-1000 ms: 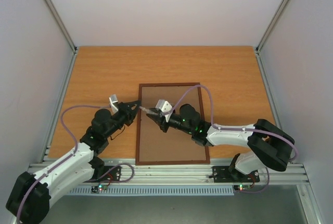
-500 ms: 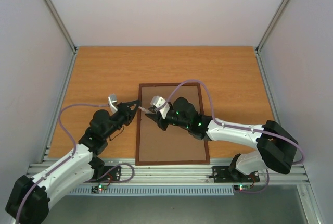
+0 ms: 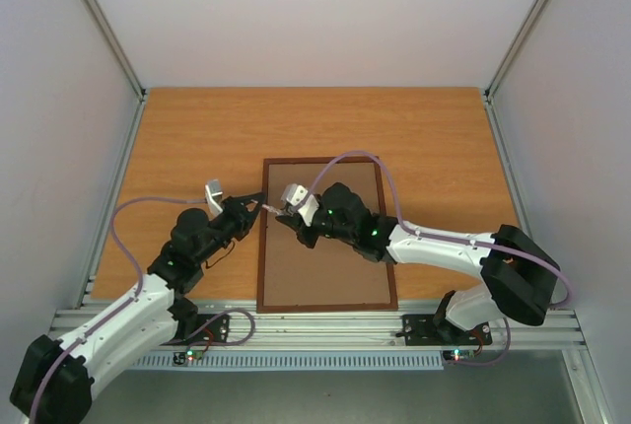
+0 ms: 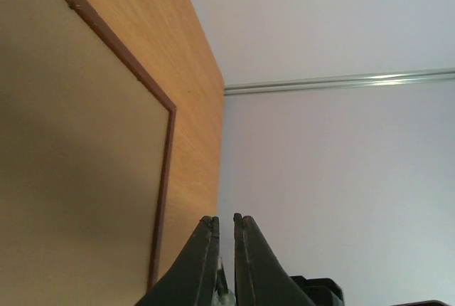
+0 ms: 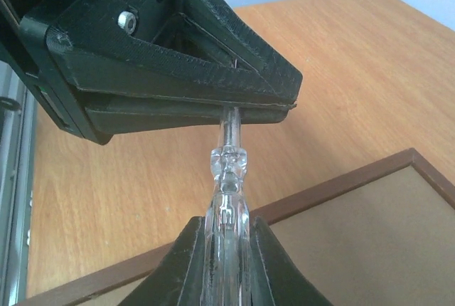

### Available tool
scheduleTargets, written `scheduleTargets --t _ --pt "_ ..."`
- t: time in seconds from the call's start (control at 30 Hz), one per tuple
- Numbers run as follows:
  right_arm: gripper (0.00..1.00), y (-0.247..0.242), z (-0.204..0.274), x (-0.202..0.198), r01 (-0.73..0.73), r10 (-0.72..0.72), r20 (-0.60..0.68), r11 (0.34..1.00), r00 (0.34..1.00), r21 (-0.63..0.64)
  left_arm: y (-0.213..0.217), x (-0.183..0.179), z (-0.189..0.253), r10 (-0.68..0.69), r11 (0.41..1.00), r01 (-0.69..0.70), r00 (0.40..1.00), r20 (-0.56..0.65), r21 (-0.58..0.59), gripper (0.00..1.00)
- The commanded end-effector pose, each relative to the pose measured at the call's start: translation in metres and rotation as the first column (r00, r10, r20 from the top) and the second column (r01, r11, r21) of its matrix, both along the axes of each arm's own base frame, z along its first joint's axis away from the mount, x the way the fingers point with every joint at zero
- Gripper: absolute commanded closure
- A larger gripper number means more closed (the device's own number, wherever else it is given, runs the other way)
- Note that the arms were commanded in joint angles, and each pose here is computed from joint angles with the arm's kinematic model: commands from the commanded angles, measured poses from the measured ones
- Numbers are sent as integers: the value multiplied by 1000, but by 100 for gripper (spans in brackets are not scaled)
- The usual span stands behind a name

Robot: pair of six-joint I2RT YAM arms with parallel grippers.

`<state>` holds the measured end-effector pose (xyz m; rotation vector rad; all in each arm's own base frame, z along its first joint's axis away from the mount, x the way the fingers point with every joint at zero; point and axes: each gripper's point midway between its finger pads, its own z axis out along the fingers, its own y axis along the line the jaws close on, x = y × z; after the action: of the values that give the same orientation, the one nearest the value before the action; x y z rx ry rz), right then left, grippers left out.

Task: Take the photo out of the frame
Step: Adjust the screwdriver, then release the photo frame item from the photo frame.

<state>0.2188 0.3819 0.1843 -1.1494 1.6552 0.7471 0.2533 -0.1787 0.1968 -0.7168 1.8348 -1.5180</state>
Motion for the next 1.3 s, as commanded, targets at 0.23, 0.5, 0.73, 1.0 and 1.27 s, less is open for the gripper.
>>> scheduleTargets --t 0.23,0.5,0.73,1.0,1.27 --pt "99 -16 -25 10 -81 89 58 989 994 -125 24 -1 -33 31 945 -12 998 -54 326 72" --pt "99 -34 -65 16 -155 171 36 948 985 -279 49 0 -70 48 845 53 983 -174 533 60" --pt "99 -45 -92 16 -232 224 -63 902 972 -364 52 6 -95 3 803 161 962 -274 573 54" --pt "99 -42 -119 20 -259 242 -95 875 966 -409 38 16 -118 -77 803 270 931 -357 531 54" --pt "99 -37 -135 34 -228 217 -77 872 973 -432 29 21 -139 -123 786 349 898 -422 511 54"
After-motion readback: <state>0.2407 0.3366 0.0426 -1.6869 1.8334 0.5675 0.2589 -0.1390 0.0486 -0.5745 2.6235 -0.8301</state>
